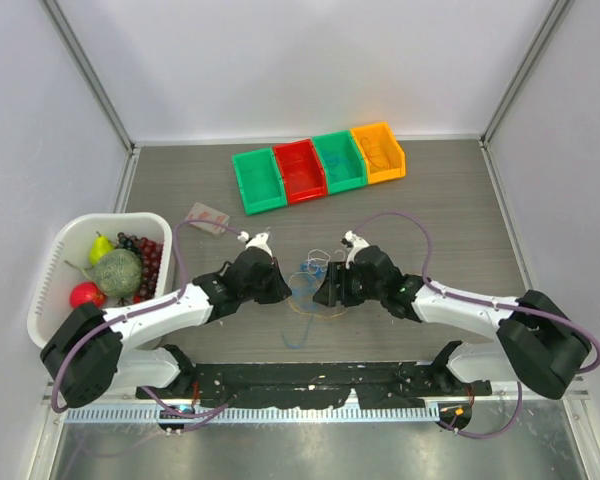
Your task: Untangle the cables
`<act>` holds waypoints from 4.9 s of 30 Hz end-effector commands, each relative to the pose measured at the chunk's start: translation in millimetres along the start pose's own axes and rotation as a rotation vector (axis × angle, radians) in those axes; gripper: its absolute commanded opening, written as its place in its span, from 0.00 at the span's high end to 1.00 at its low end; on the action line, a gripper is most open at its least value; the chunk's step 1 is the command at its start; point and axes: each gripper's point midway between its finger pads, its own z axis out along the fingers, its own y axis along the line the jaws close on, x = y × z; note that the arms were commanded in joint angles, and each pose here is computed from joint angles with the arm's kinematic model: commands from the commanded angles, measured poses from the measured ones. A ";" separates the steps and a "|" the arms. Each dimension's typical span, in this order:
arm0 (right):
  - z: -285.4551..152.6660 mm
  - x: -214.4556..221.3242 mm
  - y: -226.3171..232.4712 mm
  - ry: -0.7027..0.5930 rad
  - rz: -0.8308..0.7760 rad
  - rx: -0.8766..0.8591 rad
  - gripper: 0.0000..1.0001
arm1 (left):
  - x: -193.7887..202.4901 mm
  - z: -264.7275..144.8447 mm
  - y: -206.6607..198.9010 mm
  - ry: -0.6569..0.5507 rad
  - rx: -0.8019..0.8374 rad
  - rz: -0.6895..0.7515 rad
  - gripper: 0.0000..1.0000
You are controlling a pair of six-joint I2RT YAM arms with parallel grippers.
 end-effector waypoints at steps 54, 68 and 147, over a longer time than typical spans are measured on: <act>12.6 -93.7 120.6 -0.236 0.517 -0.160 0.40 | -19.4 -49.3 -14.4 -0.118 0.120 0.091 1.00; 45.7 -82.6 130.0 -0.147 0.716 -0.265 0.50 | -20.2 -54.9 -17.6 -0.129 0.150 0.082 1.00; -347.1 -251.6 329.6 -0.468 -0.451 -0.960 0.99 | -26.4 84.0 31.0 -0.051 0.072 -0.163 1.00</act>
